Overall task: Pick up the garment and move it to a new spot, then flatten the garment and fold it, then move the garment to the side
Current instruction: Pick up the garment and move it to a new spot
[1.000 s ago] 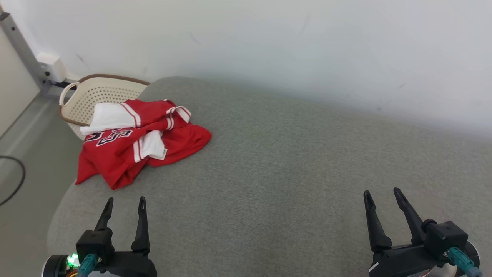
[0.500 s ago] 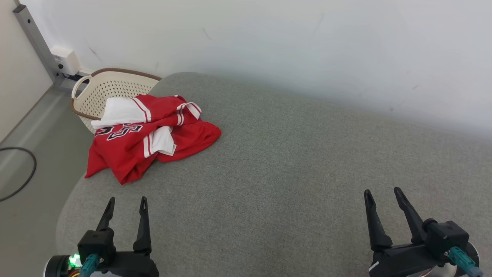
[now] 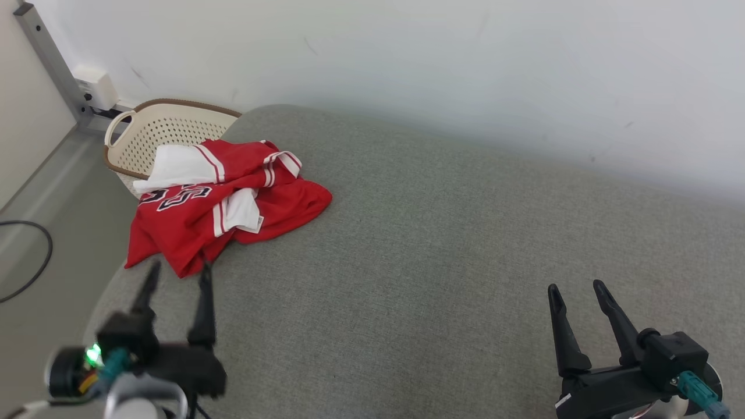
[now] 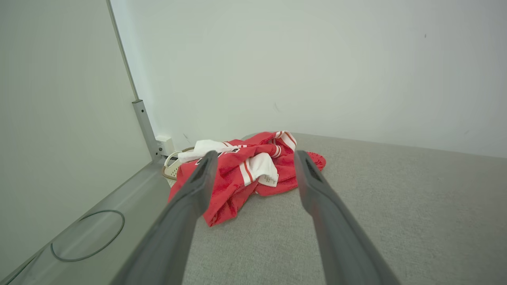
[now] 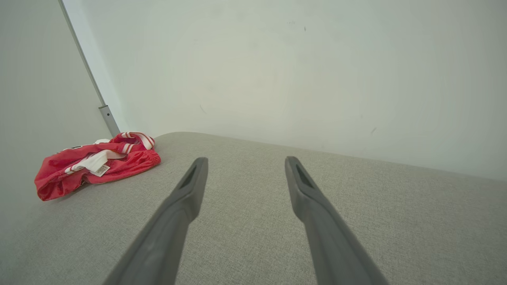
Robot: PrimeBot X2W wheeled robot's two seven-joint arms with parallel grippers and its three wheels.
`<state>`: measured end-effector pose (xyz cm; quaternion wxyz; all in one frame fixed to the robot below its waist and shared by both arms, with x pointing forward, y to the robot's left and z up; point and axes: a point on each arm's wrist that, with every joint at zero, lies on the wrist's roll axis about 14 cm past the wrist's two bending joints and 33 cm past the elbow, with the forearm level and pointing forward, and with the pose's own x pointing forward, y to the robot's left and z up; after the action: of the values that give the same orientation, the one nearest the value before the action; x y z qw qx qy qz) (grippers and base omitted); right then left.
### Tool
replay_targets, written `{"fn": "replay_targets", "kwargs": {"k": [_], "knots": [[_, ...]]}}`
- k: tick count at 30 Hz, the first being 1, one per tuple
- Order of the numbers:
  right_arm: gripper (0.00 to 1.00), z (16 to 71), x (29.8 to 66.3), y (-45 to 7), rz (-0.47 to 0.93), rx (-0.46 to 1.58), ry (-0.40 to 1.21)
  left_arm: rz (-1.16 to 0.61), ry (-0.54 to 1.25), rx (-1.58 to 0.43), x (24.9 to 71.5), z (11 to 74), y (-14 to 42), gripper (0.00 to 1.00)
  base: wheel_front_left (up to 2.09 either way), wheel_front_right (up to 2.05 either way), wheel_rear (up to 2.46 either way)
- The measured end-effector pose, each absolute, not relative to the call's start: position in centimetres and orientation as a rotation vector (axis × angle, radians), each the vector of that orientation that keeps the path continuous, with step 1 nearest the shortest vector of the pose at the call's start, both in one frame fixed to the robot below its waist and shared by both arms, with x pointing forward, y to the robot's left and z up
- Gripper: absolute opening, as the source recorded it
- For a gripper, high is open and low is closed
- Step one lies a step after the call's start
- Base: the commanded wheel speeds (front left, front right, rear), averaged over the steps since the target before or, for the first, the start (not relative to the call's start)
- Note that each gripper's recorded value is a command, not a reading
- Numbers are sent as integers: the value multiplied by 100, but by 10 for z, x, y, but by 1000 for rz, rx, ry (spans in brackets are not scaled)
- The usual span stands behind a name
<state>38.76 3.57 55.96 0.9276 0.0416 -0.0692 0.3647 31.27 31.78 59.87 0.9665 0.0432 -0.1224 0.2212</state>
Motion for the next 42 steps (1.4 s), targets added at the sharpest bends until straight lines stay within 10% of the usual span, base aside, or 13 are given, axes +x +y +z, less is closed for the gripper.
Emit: {"fn": "replay_targets", "kwargs": {"k": [15, 38, 41, 42], "knots": [[100, 554, 415, 16, 719, 73, -140, 406, -262, 112, 403, 674, 360, 100, 0, 0, 0], [100, 500, 463, -26, 659, 54, -28, 478, 490, 3, 474, 471, 408, 100, 0, 0, 0], [100, 493, 467, -31, 648, 51, -14, 486, 493, 10, 480, 463, 409, 0, 0, 0, 0], [100, 491, 468, -33, 644, 49, -11, 489, 484, 16, 483, 462, 409, 0, 0, 0, 0]]}}
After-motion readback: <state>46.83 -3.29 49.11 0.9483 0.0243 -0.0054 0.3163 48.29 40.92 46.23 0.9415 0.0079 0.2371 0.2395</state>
